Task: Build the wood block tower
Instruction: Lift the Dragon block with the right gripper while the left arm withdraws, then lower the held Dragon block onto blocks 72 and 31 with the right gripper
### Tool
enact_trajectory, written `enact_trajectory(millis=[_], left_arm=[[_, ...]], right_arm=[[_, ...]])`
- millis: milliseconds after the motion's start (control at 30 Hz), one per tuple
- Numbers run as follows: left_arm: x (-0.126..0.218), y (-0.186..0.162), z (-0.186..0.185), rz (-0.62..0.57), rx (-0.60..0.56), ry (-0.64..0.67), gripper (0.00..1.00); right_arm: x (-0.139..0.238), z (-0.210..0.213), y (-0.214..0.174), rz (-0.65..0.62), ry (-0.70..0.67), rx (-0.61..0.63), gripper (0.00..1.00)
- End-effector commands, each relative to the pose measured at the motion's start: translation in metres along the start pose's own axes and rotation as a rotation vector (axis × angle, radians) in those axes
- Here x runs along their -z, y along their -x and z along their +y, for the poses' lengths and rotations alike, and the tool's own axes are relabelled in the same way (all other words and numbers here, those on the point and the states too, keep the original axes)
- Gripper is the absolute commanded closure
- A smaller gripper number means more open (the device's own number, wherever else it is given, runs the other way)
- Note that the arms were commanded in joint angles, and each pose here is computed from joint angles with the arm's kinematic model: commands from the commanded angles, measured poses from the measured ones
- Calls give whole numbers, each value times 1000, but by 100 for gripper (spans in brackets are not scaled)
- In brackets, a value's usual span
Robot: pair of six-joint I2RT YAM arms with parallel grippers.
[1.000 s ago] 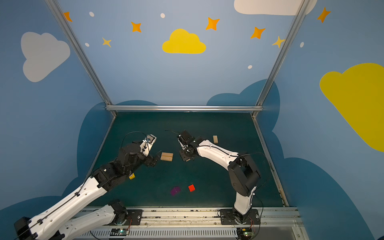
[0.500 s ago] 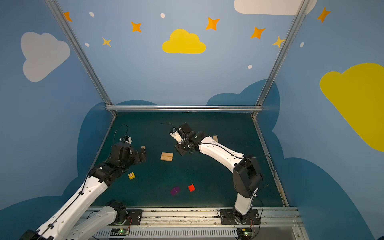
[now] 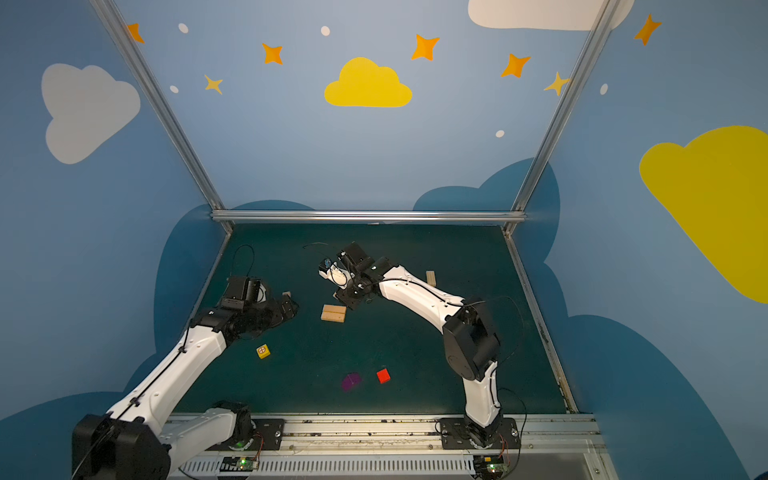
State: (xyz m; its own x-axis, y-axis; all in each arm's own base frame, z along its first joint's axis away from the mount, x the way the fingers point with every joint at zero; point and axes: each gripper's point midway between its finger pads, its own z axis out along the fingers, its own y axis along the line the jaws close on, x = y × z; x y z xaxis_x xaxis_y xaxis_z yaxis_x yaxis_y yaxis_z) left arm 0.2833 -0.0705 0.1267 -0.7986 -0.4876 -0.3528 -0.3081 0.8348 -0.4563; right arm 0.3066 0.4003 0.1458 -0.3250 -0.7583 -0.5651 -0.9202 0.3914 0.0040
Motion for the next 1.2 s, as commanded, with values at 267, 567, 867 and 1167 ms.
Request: enact_trajectory(millis=[267, 567, 867, 1167], left_arm=[[-7, -11, -13, 144, 41, -92, 0], [-11, -20, -12, 202, 30, -92, 0], [-13, -29, -15, 263, 0, -113, 3], [-13, -26, -12, 253, -6, -92, 3]], right_arm=[[-36, 19, -1, 120, 84, 167, 84], [-57, 15, -1, 153, 94, 211, 85], [-69, 8, 0, 166, 112, 222, 85], [-78, 3, -6, 200, 140, 238, 84]])
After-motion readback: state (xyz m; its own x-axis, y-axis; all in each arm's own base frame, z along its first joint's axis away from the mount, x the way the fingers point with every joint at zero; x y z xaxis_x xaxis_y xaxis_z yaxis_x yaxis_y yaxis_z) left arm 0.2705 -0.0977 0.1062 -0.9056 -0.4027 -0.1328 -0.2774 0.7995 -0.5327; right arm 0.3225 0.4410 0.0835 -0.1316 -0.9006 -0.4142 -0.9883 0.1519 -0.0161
